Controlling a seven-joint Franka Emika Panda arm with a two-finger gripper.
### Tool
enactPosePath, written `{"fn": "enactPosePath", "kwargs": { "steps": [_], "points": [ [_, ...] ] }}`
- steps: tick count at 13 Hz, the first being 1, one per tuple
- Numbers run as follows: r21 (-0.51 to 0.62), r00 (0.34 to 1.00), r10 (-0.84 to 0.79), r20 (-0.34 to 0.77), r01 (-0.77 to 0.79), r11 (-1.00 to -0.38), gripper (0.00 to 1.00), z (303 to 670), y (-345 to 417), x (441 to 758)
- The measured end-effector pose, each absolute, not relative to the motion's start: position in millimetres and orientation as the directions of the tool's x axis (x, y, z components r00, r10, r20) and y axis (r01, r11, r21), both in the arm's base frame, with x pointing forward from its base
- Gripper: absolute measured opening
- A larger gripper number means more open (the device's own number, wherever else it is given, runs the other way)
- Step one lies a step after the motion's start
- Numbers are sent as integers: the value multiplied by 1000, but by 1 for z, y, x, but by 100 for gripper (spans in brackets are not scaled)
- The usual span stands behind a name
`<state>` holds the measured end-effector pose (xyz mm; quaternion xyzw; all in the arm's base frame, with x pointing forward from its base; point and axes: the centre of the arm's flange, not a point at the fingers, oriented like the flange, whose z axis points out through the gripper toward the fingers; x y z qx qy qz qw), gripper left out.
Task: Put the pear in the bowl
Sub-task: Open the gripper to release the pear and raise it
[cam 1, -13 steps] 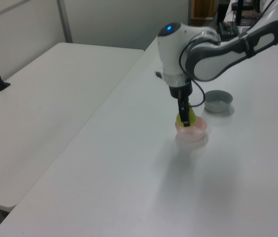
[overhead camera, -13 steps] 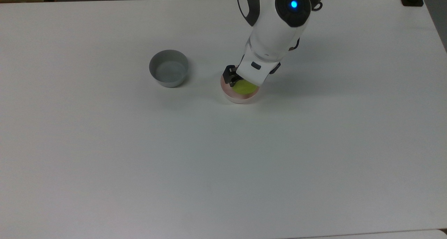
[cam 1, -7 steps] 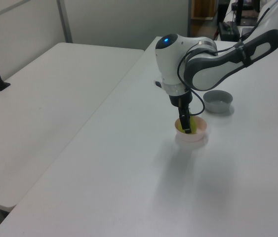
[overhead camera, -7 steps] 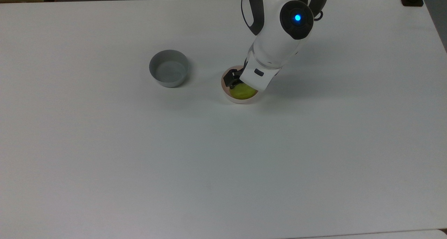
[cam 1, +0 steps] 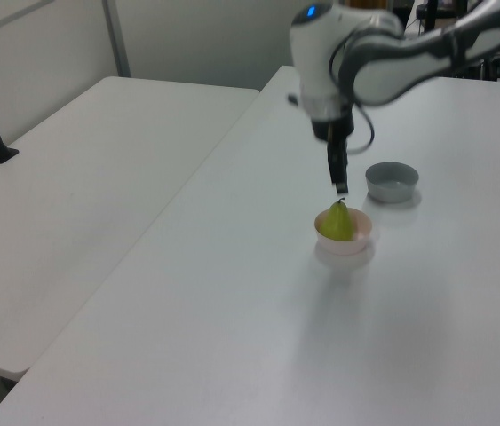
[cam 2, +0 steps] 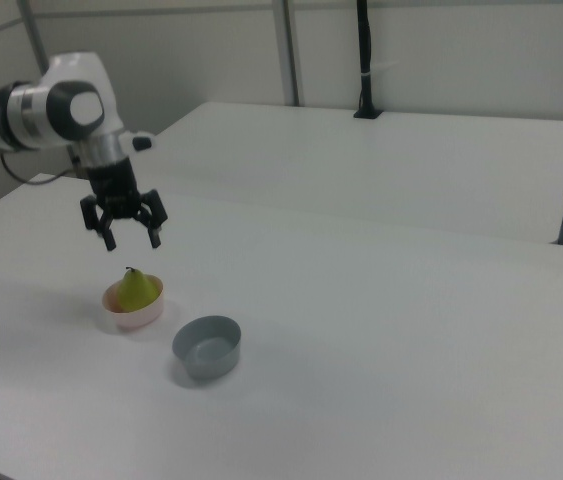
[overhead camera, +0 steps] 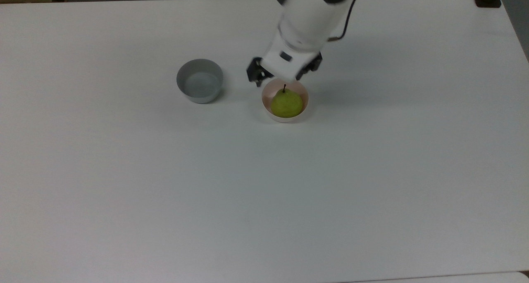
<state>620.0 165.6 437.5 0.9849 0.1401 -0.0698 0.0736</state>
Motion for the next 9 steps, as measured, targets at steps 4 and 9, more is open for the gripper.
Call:
{"fn": "enactPosePath", "kwargs": {
  "steps": [4,9],
  "points": [
    [81,991,107,-82,114,-990,100,530,68,607],
    [62,997,-66,-42,-63,-996,100,557,-42,600]
  ]
}}
